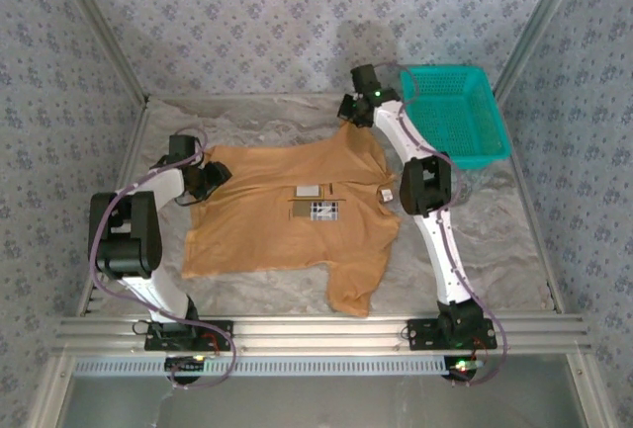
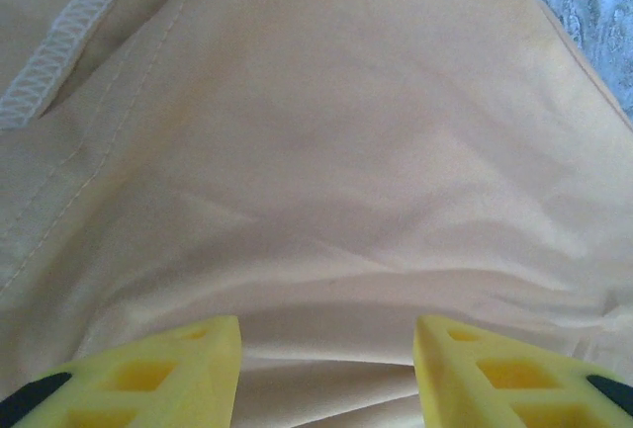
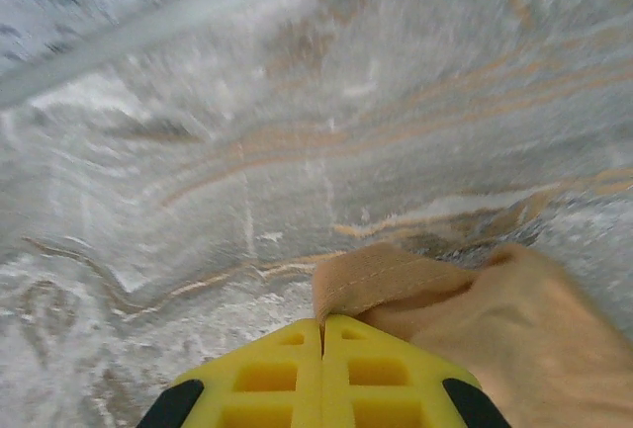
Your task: Fold the inside-out t-shirt
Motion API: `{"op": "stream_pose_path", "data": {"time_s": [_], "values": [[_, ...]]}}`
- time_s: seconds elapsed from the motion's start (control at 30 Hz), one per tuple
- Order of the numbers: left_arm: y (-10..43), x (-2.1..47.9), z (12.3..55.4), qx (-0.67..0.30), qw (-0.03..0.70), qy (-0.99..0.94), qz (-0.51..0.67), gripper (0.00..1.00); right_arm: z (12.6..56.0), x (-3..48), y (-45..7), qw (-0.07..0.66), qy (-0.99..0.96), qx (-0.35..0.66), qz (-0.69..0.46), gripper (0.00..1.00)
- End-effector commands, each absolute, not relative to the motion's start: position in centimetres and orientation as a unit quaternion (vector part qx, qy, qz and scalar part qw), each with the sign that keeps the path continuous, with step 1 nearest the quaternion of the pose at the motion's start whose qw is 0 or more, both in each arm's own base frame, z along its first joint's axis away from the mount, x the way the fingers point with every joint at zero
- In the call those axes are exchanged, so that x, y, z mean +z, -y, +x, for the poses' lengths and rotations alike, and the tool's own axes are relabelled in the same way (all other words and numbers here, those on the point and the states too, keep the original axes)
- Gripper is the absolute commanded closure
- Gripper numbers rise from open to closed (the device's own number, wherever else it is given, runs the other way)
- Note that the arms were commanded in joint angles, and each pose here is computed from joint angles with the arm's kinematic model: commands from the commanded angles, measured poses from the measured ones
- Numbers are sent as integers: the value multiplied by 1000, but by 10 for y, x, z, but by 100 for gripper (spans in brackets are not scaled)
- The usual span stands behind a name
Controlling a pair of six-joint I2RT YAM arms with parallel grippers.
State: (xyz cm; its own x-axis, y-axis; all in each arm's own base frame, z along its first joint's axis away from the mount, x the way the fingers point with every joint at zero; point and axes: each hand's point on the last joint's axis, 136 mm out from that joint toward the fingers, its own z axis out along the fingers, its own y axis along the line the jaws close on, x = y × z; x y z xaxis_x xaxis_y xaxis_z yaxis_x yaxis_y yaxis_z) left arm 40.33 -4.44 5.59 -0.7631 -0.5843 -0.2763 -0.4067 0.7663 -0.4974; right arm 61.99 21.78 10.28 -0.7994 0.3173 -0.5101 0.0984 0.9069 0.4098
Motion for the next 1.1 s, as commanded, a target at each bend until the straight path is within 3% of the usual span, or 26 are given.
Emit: {"op": "stream_pose_path", "data": {"time_s": [0.0,0.2,0.23,0.33,0.43,0.7,0.87,1.07], "values": [[40,60,401,-204,219,-916,-268,52,623,188,-230,359,-894,248,99,100],[40,51,398,-199,210,-919,-269,52,631,213,-241,419,-868,253,86,100],[38,49,398,-198,209,-919,-271,52,634,209,-241,421,-869,245,89,94],[37,45,395,-197,206,-919,-274,52,639,192,-246,400,-878,249,87,54],[36,46,393,-196,207,-918,-274,52,633,171,-242,358,-895,248,102,42],[39,77,409,-221,246,-903,-273,52,607,144,-202,306,-920,192,151,38],[65,109,460,-281,309,-874,-250,51,588,100,-211,252,-937,194,142,38],[88,95,522,-323,294,-864,-251,52,584,61,-203,216,-943,194,164,39]]}}
